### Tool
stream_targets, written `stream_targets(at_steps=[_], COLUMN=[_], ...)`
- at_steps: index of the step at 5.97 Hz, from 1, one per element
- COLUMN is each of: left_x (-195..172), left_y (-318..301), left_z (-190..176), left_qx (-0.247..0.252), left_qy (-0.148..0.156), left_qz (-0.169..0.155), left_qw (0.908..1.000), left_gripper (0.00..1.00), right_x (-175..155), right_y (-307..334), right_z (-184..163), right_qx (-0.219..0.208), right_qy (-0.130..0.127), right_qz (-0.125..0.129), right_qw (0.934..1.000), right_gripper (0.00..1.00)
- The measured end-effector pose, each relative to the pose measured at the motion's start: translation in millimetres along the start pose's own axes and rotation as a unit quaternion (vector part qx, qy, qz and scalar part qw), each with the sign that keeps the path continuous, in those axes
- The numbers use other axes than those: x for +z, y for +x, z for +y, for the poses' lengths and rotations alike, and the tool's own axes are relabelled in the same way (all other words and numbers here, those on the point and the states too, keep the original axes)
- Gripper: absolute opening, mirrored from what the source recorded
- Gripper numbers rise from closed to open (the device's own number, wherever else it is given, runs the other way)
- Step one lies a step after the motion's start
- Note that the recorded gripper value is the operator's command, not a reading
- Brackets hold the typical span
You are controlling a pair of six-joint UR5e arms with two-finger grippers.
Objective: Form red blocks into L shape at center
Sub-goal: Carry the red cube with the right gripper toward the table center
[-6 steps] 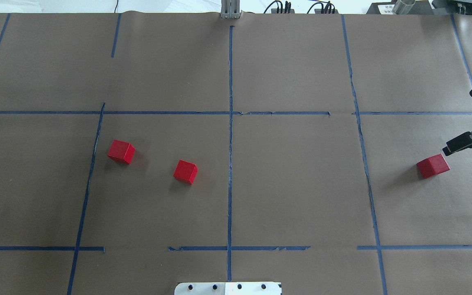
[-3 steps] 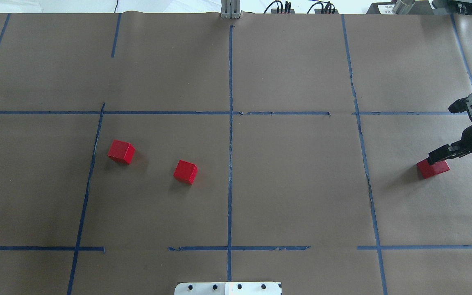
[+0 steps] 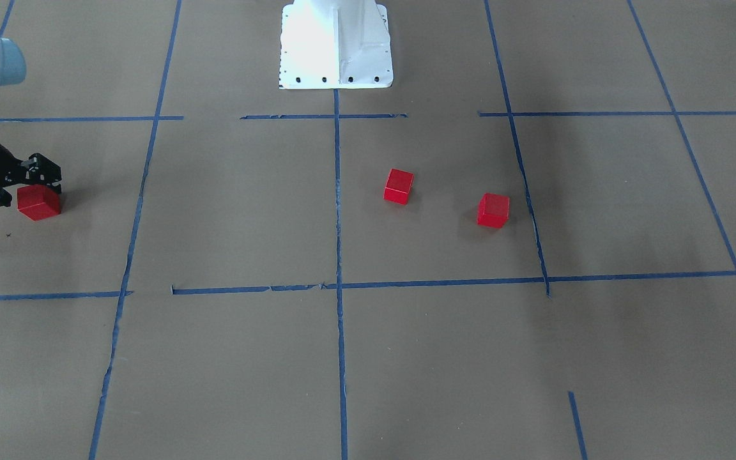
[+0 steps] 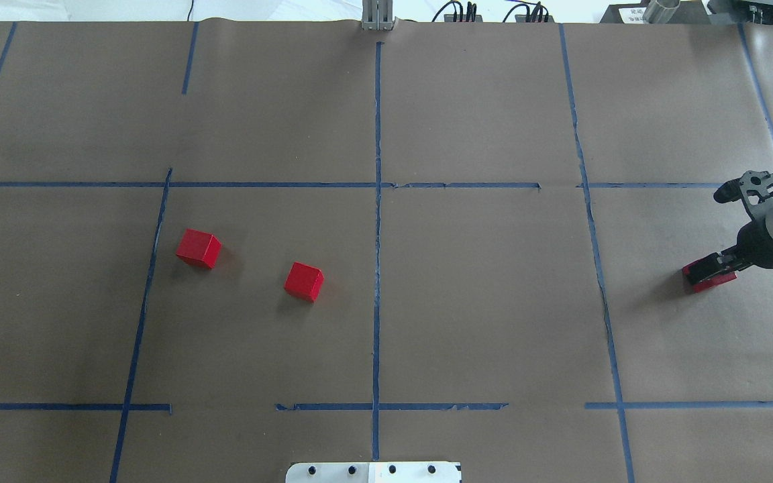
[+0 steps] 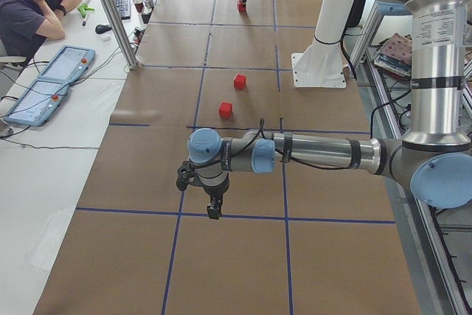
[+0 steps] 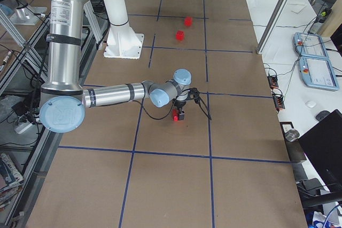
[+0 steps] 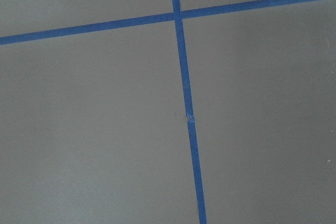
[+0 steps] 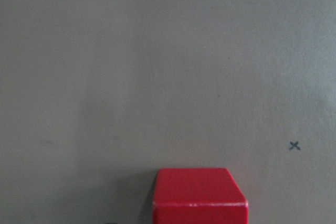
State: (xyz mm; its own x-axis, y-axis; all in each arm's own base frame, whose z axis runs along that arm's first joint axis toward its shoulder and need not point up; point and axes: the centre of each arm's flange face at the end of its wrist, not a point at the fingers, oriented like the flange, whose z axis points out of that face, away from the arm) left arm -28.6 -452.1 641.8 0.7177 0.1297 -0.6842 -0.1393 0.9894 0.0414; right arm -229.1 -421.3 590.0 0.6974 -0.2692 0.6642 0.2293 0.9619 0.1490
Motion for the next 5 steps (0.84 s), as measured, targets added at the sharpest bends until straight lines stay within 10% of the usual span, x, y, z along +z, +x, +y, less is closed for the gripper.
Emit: stream_targets(at_steps=[1, 2, 5], left_x=[0, 1, 0], left_y=[0, 0, 0], left_z=[0, 0, 0], left_qx=[0.000, -0.001, 0.000], left_qy=[0.000, -0.001, 0.000], left_qz=[0.000, 0.000, 0.000], left_qw=[1.0000, 1.0000, 1.0000], left_gripper=[1.00, 1.00, 1.00], right_x=[5, 8, -3], right_y=[-2, -3, -21], right_z=[1, 0, -12], right_qx=[-0.004, -0.006, -0.015], right_qy=[-0.002, -0.002, 0.009], right_qz=[0.007, 0.010, 0.001], right_qw=[1.0000, 0.9999, 0.9999], right_gripper=[0.39, 0.15, 0.10])
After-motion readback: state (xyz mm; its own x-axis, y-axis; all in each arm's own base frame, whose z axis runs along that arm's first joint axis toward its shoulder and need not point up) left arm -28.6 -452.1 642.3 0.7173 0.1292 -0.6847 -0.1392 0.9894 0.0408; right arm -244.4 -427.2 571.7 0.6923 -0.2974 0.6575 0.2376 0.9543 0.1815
